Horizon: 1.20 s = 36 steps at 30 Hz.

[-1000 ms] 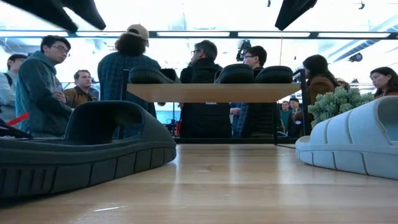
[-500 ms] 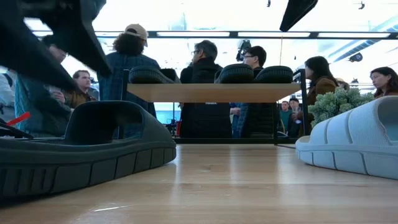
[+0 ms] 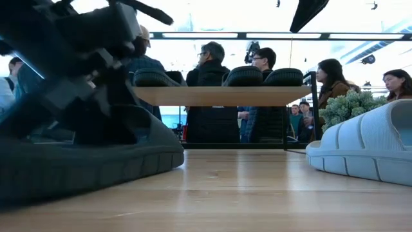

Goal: Pick and place slides into the shelf
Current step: Put the black slide on the shelf

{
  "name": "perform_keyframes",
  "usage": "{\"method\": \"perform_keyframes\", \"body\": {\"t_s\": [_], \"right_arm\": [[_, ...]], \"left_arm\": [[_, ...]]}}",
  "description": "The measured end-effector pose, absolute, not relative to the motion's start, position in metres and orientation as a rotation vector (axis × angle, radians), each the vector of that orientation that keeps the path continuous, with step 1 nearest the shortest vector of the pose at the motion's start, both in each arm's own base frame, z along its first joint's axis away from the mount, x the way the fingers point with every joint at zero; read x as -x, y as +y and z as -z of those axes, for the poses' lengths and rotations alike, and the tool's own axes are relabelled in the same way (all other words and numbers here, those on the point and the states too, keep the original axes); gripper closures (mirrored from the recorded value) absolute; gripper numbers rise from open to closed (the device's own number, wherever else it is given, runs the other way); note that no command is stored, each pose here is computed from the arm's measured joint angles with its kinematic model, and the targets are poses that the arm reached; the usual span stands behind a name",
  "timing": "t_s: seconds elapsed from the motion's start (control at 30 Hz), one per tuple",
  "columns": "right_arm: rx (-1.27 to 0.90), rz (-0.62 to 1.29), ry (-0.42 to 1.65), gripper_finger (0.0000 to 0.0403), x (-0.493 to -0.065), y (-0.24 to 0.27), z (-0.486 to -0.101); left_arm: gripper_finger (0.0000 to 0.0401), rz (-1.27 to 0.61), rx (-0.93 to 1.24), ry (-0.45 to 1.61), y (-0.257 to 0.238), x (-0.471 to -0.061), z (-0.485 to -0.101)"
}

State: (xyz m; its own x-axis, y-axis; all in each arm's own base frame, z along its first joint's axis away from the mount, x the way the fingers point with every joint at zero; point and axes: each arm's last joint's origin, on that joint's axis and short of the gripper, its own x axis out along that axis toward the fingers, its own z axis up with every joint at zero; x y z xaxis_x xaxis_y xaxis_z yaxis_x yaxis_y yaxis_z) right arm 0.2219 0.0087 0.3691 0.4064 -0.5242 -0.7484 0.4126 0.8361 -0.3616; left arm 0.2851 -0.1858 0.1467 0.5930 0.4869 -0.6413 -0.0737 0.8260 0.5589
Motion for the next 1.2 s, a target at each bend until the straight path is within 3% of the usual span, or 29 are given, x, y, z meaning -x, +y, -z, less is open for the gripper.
{"method": "perform_keyframes", "body": {"t_s": [0.13,0.27,0.33,0.4,0.63,0.77,0.87,1.0,1.2], "right_arm": [[0.142,0.585,0.999,0.0170,-0.221,0.009,-0.369],[0.157,0.586,1.023,0.0170,-0.220,0.007,-0.368],[0.154,0.588,1.021,0.0170,-0.219,0.007,-0.369],[0.149,0.587,1.010,0.0171,-0.218,0.007,-0.370],[0.116,0.613,0.956,0.0179,-0.208,0.006,-0.378],[0.110,0.653,0.920,0.0179,-0.203,0.004,-0.382],[0.114,0.672,0.904,0.0179,-0.200,0.004,-0.384],[0.107,0.681,0.895,0.0179,-0.200,0.003,-0.385],[0.076,0.697,0.883,0.0179,-0.200,0.003,-0.385]], "left_arm": [[0.0247,-0.369,-0.530,0.887,-0.180,-0.291,-0.145],[0.0323,-0.333,-0.584,0.892,-0.179,-0.292,-0.152],[0.0369,-0.304,-0.565,0.885,-0.178,-0.289,-0.163],[0.0390,-0.287,-0.516,0.850,-0.176,-0.285,-0.182],[0.0399,-0.363,-0.325,0.593,-0.129,-0.272,-0.280],[0.0400,-0.526,-0.519,0.501,-0.087,-0.276,-0.318],[0.0400,-0.641,-0.649,0.538,-0.052,-0.285,-0.330],[0.0400,-0.784,-0.670,0.574,-0.004,-0.296,-0.337],[0.0401,-0.809,-0.636,0.638,0.048,-0.315,-0.327]]}}
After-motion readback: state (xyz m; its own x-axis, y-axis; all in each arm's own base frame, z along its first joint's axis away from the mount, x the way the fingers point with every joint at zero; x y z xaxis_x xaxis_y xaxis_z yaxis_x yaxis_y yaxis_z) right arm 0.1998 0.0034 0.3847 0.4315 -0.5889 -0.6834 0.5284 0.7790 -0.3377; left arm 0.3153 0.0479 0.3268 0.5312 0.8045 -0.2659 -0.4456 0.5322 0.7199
